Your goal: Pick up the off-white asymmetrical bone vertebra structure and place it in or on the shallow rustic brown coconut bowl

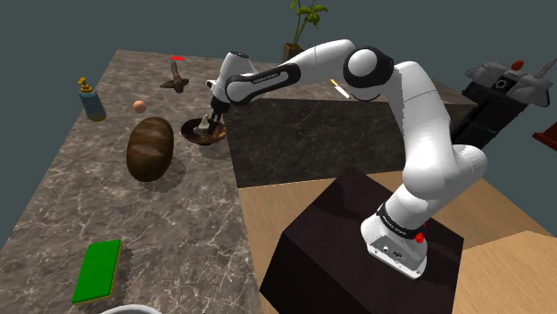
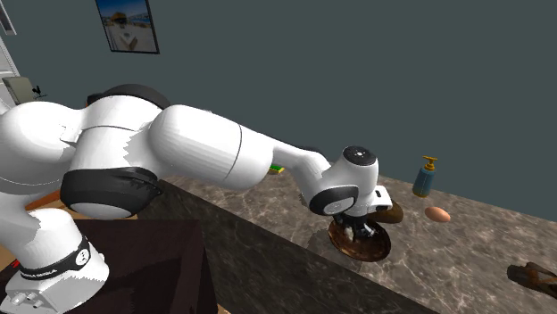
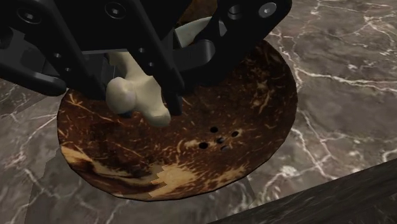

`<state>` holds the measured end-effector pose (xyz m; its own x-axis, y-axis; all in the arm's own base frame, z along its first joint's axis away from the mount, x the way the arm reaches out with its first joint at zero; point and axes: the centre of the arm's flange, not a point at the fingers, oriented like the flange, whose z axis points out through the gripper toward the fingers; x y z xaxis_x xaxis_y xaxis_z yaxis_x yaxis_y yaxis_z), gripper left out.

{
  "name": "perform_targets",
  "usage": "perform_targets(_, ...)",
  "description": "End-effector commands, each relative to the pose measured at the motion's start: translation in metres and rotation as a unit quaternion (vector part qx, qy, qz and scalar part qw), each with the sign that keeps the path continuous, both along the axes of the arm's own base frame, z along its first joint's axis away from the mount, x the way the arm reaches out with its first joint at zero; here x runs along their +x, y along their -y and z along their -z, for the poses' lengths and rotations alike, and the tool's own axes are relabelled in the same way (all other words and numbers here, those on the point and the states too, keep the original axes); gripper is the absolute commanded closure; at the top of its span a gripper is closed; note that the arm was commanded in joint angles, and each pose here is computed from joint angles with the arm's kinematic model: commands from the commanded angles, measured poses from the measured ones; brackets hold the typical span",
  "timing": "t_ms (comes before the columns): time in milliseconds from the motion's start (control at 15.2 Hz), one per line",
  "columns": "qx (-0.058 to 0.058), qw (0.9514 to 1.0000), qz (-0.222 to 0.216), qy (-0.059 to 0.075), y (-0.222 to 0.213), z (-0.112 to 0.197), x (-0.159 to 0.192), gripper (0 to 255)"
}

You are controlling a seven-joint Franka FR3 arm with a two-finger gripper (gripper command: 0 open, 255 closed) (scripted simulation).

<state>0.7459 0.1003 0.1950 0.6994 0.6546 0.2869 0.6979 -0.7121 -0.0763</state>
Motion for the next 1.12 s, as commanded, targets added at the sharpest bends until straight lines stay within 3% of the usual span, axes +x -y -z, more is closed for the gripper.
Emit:
perform_targets(0, 0.000, 1.0000, 0.000, 0.000, 0.000, 0.000, 0.000, 0)
perform_targets(330, 0.000, 1.0000, 0.000, 0.000, 0.000, 0.000, 0.000, 0)
perform_targets(594, 0.000, 1.0000, 0.000, 0.000, 0.013, -0.048, -0.008, 0)
perform_targets(1056, 0.000, 1.0000, 0.000, 0.000, 0.013, -0.048, -0.008, 0)
